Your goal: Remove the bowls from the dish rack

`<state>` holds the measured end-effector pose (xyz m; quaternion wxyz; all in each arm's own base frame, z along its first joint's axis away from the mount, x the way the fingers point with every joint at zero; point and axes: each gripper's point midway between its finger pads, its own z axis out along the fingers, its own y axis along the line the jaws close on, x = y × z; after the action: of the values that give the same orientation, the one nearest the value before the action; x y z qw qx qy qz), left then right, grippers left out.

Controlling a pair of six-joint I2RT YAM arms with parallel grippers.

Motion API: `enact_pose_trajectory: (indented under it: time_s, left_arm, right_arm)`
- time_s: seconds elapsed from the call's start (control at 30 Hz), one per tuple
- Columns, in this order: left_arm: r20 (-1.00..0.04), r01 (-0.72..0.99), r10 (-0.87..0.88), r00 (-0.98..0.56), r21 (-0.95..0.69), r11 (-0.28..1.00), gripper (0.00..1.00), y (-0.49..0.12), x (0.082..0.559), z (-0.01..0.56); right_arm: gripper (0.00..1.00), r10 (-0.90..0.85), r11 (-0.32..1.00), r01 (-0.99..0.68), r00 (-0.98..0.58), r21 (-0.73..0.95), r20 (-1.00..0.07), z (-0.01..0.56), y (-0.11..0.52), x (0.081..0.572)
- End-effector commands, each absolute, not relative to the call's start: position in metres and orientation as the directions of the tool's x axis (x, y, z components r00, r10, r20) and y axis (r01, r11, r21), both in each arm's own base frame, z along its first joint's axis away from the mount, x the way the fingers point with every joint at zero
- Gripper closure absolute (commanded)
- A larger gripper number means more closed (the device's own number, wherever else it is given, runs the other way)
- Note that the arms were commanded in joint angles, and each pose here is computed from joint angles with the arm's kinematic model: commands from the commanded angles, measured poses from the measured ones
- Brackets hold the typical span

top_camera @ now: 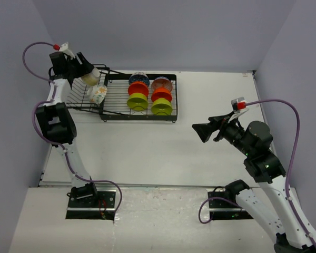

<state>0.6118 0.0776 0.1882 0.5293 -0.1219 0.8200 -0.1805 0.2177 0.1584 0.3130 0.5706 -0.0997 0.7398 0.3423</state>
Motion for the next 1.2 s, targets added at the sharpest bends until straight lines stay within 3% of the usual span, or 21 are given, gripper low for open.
enact_pose_trajectory:
  time_s: [0.0,0.17,0.33,0.6,0.7,0.77,0.83,1.0,1.17]
  left_arm:
    - [-0.88,0.099,-0.365,-0.303,-0.41,0.907,0.28,0.061,0.616,0.255]
    - [-0.871,0.106,-0.369,-0.324,-0.422,0.901,0.38,0.056,0.616,0.245]
    - [-0.866,0.115,-0.377,-0.33,-0.433,0.894,0.58,0.051,0.616,0.245]
    - [-0.852,0.119,-0.398,-0.34,-0.458,0.881,0.7,0.047,0.614,0.236]
    - [-0.835,0.111,-0.41,-0.367,-0.477,0.872,0.7,0.046,0.616,0.222]
    - [-0.826,0.104,-0.409,-0.388,-0.48,0.871,0.46,0.044,0.616,0.212]
    - [-0.848,0.108,-0.361,-0.388,-0.431,0.896,0.38,0.04,0.618,0.215]
    - [-0.873,0.024,-0.156,-0.461,-0.188,0.982,0.38,0.029,0.622,0.202]
    - [-0.824,-0.05,-0.071,-0.562,-0.052,0.997,0.48,0.018,0.626,0.177]
  right_arm:
    - [0.01,0.239,0.738,-0.556,-0.315,0.383,-0.918,0.319,0.161,0.219]
    - [0.01,0.24,0.741,-0.551,-0.318,0.385,-0.917,0.317,0.161,0.22]
    - [0.01,0.24,0.738,-0.553,-0.321,0.387,-0.916,0.317,0.162,0.22]
    - [0.01,0.237,0.733,-0.555,-0.333,0.393,-0.913,0.315,0.164,0.22]
    - [0.01,0.239,0.738,-0.551,-0.327,0.39,-0.914,0.316,0.162,0.22]
    - [0.01,0.238,0.74,-0.55,-0.326,0.388,-0.915,0.316,0.161,0.22]
    - [0.01,0.239,0.738,-0.551,-0.326,0.389,-0.915,0.316,0.162,0.22]
    - [0.01,0.236,0.731,-0.556,-0.337,0.395,-0.911,0.314,0.164,0.221]
    - [0.01,0.235,0.728,-0.561,-0.335,0.393,-0.912,0.315,0.165,0.22]
